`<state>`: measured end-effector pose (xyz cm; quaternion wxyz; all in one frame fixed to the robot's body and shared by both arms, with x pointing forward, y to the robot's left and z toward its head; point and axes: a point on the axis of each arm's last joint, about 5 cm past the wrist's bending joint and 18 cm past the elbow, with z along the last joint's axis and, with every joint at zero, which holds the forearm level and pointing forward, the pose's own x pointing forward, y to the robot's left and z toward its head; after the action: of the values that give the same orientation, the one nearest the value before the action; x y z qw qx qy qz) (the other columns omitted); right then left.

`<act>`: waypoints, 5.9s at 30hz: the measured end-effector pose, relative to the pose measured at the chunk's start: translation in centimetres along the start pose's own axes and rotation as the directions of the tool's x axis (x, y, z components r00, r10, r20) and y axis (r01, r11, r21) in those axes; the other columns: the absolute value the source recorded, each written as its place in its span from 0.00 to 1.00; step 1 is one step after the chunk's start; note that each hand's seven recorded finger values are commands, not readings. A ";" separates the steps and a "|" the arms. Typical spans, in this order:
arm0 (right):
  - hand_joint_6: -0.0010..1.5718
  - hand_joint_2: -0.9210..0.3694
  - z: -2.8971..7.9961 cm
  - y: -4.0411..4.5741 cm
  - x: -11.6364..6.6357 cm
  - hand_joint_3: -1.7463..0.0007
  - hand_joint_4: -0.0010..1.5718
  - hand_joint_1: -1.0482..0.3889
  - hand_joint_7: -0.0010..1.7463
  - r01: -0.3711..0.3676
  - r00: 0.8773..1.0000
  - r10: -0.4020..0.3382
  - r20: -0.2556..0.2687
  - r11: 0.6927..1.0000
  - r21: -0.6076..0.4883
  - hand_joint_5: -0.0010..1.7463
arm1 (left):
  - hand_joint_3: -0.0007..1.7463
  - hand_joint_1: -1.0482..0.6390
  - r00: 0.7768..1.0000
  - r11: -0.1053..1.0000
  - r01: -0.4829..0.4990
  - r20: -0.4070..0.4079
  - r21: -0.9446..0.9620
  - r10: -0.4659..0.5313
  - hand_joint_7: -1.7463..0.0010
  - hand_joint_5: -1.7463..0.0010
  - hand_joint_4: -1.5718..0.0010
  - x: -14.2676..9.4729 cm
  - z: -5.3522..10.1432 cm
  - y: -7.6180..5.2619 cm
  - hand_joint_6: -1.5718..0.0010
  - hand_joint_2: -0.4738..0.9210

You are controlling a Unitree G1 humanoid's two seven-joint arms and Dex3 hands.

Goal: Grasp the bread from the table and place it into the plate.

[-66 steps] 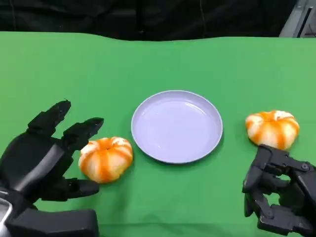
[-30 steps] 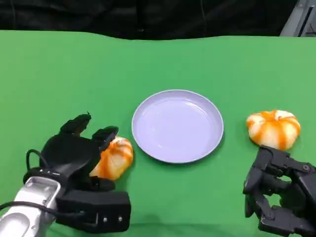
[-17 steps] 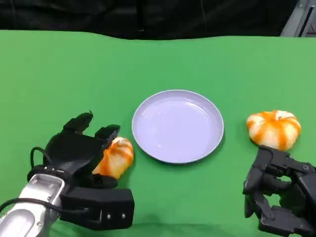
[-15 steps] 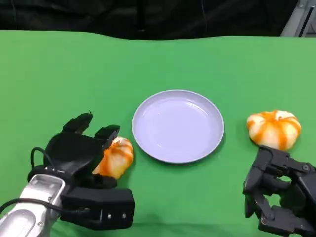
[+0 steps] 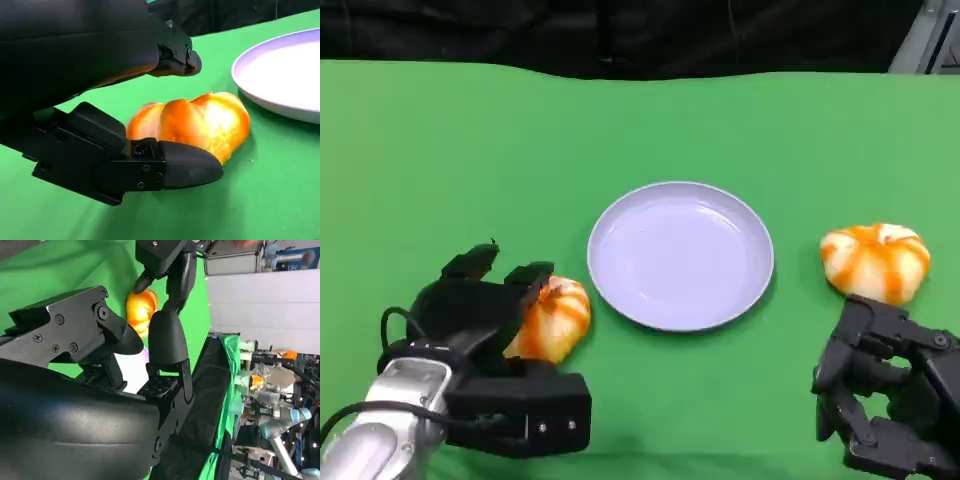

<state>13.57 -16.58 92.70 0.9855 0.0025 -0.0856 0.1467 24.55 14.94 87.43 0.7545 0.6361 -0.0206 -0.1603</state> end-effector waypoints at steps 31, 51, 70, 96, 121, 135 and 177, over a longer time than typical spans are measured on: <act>0.43 0.18 0.4 0.04 -0.2 0.41 0.48 0.70 0.87 0.000 1.000 0.000 0.003 1.000 0.006 1.00 | 0.42 0.10 0.997 0.994 0.079 -0.021 -0.077 -0.081 1.00 1.00 1.00 1.2 0.9 -0.9 0.87 1.00; 0.42 0.17 0.4 -0.02 -0.3 0.41 0.49 0.72 0.87 -0.001 1.000 0.001 0.004 1.000 0.004 1.00 | 0.32 0.17 0.987 0.980 0.143 -0.053 -0.141 -0.151 0.97 0.96 0.77 1.7 1.2 -0.1 0.69 1.00; 0.42 0.18 0.4 -0.04 -0.3 0.40 0.49 0.71 0.88 0.000 1.000 0.000 0.007 1.000 0.015 1.00 | 0.09 0.58 0.996 0.974 -0.087 -0.032 -0.210 0.082 0.25 0.20 0.50 1.4 1.5 -1.3 0.60 1.00; 0.42 0.20 0.5 -0.01 -0.3 0.38 0.49 0.69 0.88 0.006 1.000 -0.007 0.010 1.000 0.014 1.00 | 0.58 0.55 0.851 0.817 -0.462 0.086 -0.347 0.518 0.00 0.00 0.49 1.7 2.7 2.9 0.60 0.73; 0.42 0.21 0.7 0.25 -0.4 0.37 0.50 0.71 0.88 0.006 1.000 -0.006 0.019 1.000 0.011 1.00 | 0.39 0.60 0.750 0.832 -0.385 0.390 -0.398 0.534 0.00 0.00 0.52 4.0 9.0 7.7 0.61 0.81; 0.42 0.22 1.2 0.85 -0.5 0.37 0.49 0.69 0.89 0.010 1.000 -0.010 0.019 1.000 0.012 1.00 | 0.09 0.57 0.805 0.925 -0.231 0.475 -0.301 0.355 0.10 0.02 0.55 6.7 9.9 6.6 0.61 0.99; 0.43 0.21 1.5 1.27 -0.4 0.38 0.50 0.69 0.88 0.010 1.000 -0.010 0.027 1.000 0.025 1.00 | 0.15 0.48 0.892 0.913 -0.025 0.403 -0.407 0.204 0.97 0.96 0.74 4.4 6.4 6.9 0.66 1.00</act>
<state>12.56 -15.54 94.05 0.9848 0.0174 -0.0972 0.1427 28.68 8.63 94.51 0.8502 0.4180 -0.1950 -0.2537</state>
